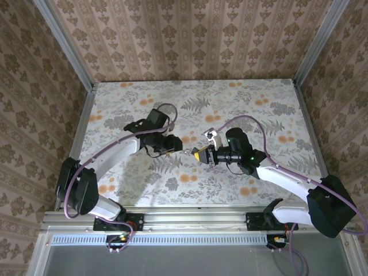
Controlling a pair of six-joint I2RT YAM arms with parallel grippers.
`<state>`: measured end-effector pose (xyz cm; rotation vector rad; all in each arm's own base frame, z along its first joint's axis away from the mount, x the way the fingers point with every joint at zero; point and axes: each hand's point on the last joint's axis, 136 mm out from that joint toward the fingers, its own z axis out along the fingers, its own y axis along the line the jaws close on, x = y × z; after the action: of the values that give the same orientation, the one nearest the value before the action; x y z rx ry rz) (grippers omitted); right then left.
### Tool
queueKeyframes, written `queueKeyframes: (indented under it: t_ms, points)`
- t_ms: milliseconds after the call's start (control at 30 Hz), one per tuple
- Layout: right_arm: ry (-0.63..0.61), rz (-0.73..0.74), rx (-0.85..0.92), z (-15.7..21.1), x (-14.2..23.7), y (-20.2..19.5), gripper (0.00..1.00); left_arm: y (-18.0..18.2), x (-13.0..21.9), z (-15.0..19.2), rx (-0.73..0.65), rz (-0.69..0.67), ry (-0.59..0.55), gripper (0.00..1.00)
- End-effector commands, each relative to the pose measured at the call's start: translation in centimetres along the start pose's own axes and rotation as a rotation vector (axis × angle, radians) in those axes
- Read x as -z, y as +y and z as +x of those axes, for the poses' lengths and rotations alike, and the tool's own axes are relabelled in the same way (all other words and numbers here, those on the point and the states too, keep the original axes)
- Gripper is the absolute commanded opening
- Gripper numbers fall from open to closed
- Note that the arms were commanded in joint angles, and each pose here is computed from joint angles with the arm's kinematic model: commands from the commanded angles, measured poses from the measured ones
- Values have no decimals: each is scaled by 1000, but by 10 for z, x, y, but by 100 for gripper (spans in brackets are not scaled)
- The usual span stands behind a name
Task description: Unlock with the key
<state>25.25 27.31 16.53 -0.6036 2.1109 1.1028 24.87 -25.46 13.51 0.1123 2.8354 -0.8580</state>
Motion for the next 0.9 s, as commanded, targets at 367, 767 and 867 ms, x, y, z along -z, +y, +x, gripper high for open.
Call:
queueKeyframes:
  t_ms: [367, 767, 867]
  points:
    - [-110, 163, -203, -15, -1, -62, 2, 21, 32, 5, 69, 20, -208, 43]
    - [-144, 215, -402, -20, -22, -118, 2, 16, 35, 9, 76, 93, -244, 45]
    - [-145, 209, -439, -21, -30, -128, 2, 14, 33, 9, 79, 105, -241, 45]
